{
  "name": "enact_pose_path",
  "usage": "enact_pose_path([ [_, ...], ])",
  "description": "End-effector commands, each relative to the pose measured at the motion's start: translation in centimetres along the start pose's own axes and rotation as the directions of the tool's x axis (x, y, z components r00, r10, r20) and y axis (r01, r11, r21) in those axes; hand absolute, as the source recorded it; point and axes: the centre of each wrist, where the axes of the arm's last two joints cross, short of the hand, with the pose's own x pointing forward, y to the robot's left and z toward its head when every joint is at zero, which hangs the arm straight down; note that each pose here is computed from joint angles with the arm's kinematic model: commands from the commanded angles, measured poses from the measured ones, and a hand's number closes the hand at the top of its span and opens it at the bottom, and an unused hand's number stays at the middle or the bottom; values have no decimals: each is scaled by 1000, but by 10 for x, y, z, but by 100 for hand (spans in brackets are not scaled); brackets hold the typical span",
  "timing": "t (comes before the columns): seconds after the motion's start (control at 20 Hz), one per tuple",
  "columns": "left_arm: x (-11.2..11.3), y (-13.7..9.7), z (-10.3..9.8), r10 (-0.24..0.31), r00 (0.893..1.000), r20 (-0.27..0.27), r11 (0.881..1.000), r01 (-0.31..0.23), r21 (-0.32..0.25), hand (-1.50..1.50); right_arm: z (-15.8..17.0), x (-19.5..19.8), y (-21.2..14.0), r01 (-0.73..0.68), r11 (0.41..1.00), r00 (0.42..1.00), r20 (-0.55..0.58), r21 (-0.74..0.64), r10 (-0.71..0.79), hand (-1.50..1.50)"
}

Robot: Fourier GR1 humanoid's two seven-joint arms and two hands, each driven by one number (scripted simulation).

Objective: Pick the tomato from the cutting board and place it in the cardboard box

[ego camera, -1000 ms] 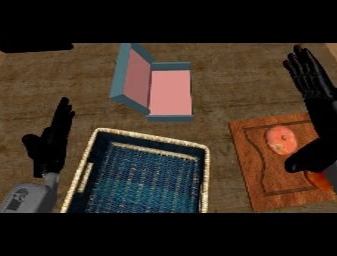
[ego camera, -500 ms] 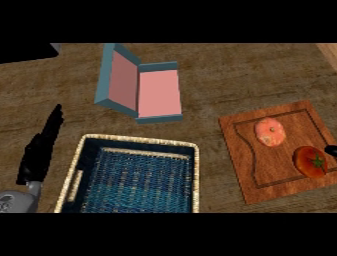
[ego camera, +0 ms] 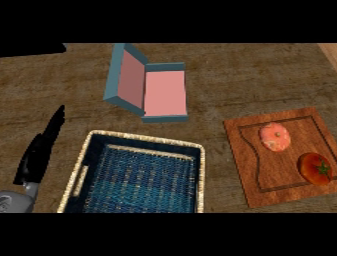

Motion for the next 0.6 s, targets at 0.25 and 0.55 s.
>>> enact_pose_path([
  [0.25,9,-7,-5,-23,1000,16,998,23,-61,0,76,30,-62,-122,963,992,72,240,107,-150],
  [0.55,18,-6,-15,-33,999,28,996,35,-84,0,97,26,-60,-233,932,972,35,278,232,-150],
])
